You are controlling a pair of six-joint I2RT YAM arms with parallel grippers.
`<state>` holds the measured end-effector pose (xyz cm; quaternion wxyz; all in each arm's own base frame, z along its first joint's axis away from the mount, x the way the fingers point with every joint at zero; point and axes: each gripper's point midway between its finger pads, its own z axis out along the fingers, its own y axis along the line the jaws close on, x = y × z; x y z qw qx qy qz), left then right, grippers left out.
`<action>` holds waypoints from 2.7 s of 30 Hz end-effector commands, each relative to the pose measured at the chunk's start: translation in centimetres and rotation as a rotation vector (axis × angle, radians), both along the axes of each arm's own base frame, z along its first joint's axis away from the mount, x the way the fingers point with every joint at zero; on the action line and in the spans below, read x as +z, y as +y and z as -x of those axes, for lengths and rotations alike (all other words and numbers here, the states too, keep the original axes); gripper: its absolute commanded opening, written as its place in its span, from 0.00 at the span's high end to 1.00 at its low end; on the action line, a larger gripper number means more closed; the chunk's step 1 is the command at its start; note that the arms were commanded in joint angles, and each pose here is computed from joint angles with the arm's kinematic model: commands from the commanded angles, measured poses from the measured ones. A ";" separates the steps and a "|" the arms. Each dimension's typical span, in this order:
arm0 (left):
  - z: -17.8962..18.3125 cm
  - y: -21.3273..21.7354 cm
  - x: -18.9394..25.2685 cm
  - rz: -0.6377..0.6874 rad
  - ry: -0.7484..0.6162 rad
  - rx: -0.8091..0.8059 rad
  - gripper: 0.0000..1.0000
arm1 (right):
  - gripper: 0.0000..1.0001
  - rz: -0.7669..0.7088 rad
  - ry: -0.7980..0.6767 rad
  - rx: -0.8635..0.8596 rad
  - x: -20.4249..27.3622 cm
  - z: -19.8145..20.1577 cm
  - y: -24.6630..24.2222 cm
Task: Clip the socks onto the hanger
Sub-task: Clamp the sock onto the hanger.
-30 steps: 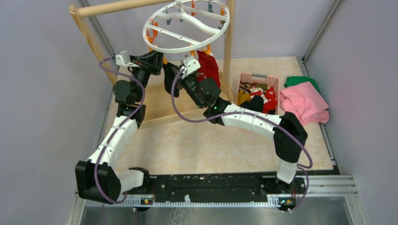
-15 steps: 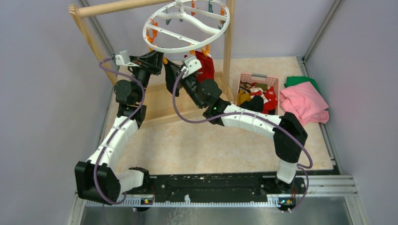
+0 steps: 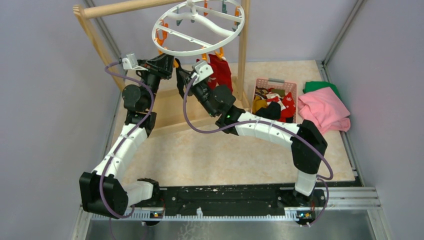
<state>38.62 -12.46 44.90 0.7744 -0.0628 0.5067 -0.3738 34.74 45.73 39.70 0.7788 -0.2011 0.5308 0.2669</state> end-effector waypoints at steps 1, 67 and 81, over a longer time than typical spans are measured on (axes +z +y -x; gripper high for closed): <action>-0.4 -0.9 -0.6 0.028 0.068 -0.033 1.00 | 1.00 -0.064 -0.044 0.034 2.5 1.0 0.6; -0.6 -1.0 -0.7 0.048 0.100 -0.029 1.00 | 1.00 -0.077 -0.029 -0.134 2.4 -0.3 -1.5; -0.7 -1.0 -1.1 0.053 0.111 -0.032 1.00 | 1.00 -0.090 -0.039 -0.109 2.8 -0.1 -1.1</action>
